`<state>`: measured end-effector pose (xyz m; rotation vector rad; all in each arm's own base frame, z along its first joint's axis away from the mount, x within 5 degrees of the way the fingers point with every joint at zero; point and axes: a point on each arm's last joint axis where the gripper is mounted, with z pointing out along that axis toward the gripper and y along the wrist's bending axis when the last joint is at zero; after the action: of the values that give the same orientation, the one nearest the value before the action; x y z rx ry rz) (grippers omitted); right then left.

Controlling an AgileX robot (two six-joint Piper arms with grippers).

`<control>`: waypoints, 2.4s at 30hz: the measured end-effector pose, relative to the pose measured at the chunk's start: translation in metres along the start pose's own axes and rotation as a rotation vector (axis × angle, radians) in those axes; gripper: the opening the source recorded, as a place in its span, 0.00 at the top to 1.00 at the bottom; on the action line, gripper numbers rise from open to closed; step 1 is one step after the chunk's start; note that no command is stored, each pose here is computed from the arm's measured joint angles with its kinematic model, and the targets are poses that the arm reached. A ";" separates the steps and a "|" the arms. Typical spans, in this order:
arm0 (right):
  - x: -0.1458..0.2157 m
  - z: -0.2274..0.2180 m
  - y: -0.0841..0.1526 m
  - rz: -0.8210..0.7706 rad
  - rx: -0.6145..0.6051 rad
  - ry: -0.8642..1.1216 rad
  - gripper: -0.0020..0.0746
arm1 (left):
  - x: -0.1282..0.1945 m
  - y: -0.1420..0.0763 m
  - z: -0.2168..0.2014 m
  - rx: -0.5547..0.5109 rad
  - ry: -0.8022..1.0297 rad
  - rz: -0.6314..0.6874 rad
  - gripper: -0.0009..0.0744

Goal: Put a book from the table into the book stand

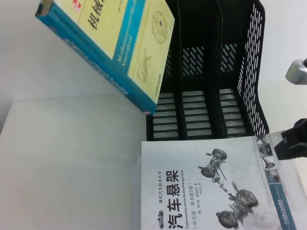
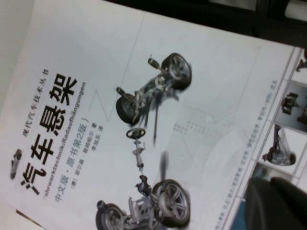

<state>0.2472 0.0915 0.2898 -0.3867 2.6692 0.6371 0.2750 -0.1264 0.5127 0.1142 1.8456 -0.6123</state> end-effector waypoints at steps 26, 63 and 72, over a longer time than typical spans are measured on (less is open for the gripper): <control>0.000 0.000 0.000 -0.001 -0.003 -0.002 0.98 | 0.027 0.022 0.085 -0.049 0.007 -0.029 0.73; 0.000 0.000 0.000 -0.009 -0.003 -0.002 0.98 | 0.069 0.050 0.161 -0.161 0.122 0.088 0.66; 0.000 0.000 -0.001 -0.029 0.008 0.005 0.98 | 0.021 0.036 0.138 -0.149 -0.074 0.198 0.41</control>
<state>0.2472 0.0909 0.2892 -0.4245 2.6653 0.6173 0.3987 -0.1638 0.4489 0.1707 1.7758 -0.3362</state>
